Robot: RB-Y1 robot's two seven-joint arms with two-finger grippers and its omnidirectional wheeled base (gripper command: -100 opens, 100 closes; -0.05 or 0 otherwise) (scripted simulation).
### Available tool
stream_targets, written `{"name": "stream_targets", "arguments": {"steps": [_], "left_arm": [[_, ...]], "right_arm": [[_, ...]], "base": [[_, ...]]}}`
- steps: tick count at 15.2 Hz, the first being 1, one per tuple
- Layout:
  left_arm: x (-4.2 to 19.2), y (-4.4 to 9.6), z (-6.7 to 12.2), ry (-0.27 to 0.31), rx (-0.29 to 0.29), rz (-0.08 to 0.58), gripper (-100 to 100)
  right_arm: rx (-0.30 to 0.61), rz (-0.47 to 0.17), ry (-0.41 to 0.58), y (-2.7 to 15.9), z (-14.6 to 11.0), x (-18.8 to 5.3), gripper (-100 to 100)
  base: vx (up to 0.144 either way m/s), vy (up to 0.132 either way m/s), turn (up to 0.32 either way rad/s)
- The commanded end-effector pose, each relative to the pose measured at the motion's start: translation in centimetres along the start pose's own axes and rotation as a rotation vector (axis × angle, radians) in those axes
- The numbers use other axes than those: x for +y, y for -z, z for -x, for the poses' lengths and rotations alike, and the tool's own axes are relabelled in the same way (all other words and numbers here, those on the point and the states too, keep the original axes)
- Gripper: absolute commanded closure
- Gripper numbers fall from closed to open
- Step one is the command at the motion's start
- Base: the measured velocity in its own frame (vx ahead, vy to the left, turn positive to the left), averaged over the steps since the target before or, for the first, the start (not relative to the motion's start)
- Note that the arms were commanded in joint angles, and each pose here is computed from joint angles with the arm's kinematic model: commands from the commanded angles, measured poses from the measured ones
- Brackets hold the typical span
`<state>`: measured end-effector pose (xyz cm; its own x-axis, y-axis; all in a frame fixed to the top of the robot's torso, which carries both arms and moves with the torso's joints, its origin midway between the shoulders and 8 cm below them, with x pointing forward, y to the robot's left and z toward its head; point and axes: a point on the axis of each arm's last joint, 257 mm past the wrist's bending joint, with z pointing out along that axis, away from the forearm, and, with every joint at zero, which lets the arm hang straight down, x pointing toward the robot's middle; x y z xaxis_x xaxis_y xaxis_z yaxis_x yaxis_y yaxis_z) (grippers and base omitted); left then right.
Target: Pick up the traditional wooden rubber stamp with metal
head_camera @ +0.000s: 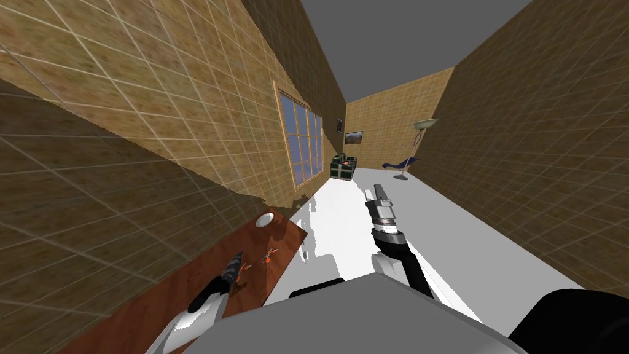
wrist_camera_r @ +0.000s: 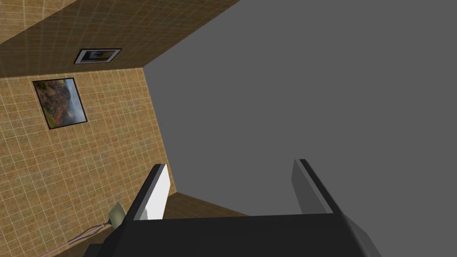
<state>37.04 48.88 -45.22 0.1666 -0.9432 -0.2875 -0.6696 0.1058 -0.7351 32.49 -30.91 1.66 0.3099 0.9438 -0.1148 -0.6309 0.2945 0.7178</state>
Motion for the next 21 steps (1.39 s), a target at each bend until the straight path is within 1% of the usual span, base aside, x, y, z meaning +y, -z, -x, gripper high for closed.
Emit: {"name": "stream_targets", "arguments": {"steps": [1, 2, 3, 4, 5, 6, 7, 8, 9, 10, 11, 12, 13, 14, 15, 16, 17, 18, 21], "left_arm": [[1.9, -0.4, 0.4, 0.005, -0.006, 0.055, -100], [1.9, -0.4, 0.4, 0.005, -0.006, 0.055, -100], [3.3, -0.7, 1.0, 0.013, -0.012, 0.103, -100], [4.0, -0.7, 1.1, 0.014, -0.013, 0.116, -100], [5.6, -0.8, 1.7, 0.023, -0.018, 0.169, -100], [5.9, -0.8, 1.7, 0.024, -0.019, 0.175, -100], [7.6, -0.8, 2.2, 0.034, -0.024, 0.225, -100], [7.8, -0.8, 2.2, 0.034, -0.024, 0.232, -100], [9.4, -0.7, 2.7, 0.045, -0.029, 0.281, -100], [9.5, -0.7, 2.7, 0.045, -0.028, 0.286, -100], [11.0, -0.6, 3.1, 0.056, -0.032, 0.332, -100], [11.2, -0.5, 3.0, 0.056, -0.031, 0.337, -100], [12.7, -0.3, 3.3, 0.068, -0.033, 0.385, -100], [12.7, -0.3, 3.3, 0.068, -0.033, 0.385, -100], [14.1, 0.0, 3.6, 0.08, -0.035, 0.43, -100], [14.1, 0.0, 3.6, 0.08, -0.035, 0.43, -100], [14.9, 0.2, 3.8, 0.09, -0.035, 0.463, -100], [15.3, 0.3, 3.8, 0.091, -0.035, 0.471, -100], [18.2, 1.2, 4.1, 0.121, -0.035, 0.57, -100]], "right_arm": [[0.0, 0.0, 0.0, 0.0, 0.0, 0.0, 0], [0.0, 0.0, 0.0, 0.0, 0.0, 0.0, 0], [0.0, 0.0, 0.0, 0.0, 0.0, 0.0, 0], [0.0, 0.0, 0.0, 0.0, 0.0, 0.0, 0], [0.0, 0.0, 0.0, 0.0, 0.0, 0.0, 0], [0.0, 0.0, 0.0, 0.0, 0.0, 0.0, 0], [0.0, 0.0, 0.0, 0.0, 0.0, 0.0, 0], [0.0, 0.0, 0.0, 0.0, 0.0, 0.0, 0], [0.0, 0.0, 0.0, 0.0, 0.0, 0.0, 0], [0.0, 0.0, 0.0, 0.0, 0.0, 0.0, 0], [0.0, 0.0, 0.0, 0.0, 0.0, 0.0, 0], [0.0, 0.0, 0.0, 0.0, 0.0, 0.0, 0], [0.0, 0.0, 0.0, 0.0, 0.0, 0.0, 0], [0.0, 0.0, 0.0, 0.0, 0.0, 0.0, 0], [0.0, 0.0, 0.0, 0.0, 0.0, 0.0, 0], [0.0, 0.0, 0.0, 0.0, 0.0, 0.0, 0], [0.0, 0.0, 0.0, 0.0, 0.0, 0.0, 0], [0.0, 0.0, 0.0, 0.0, 0.0, 0.0, 0], [0.0, 0.0, 0.0, 0.0, 0.0, 0.0, 0]], "base": [[-0.028, 0.035, -0.202], [-0.021, 0.031, -0.068], [-0.028, 0.029, -0.174], [-0.031, 0.035, -0.19], [-0.033, 0.041, -0.267], [-0.034, 0.044, -0.217], [-0.039, 0.049, -0.178], [-0.04, 0.048, -0.179], [-0.043, 0.049, -0.254], [-0.042, 0.045, -0.189], [-0.037, 0.041, -0.189], [-0.03, 0.04, -0.165], [-0.031, 0.041, -0.207], [-0.029, 0.04, -0.19], [-0.029, 0.041, -0.183], [-0.032, 0.039, -0.142], [-0.034, 0.036, -0.165], [-0.027, 0.033, -0.135], [-0.03, 0.043, -0.205]]}}
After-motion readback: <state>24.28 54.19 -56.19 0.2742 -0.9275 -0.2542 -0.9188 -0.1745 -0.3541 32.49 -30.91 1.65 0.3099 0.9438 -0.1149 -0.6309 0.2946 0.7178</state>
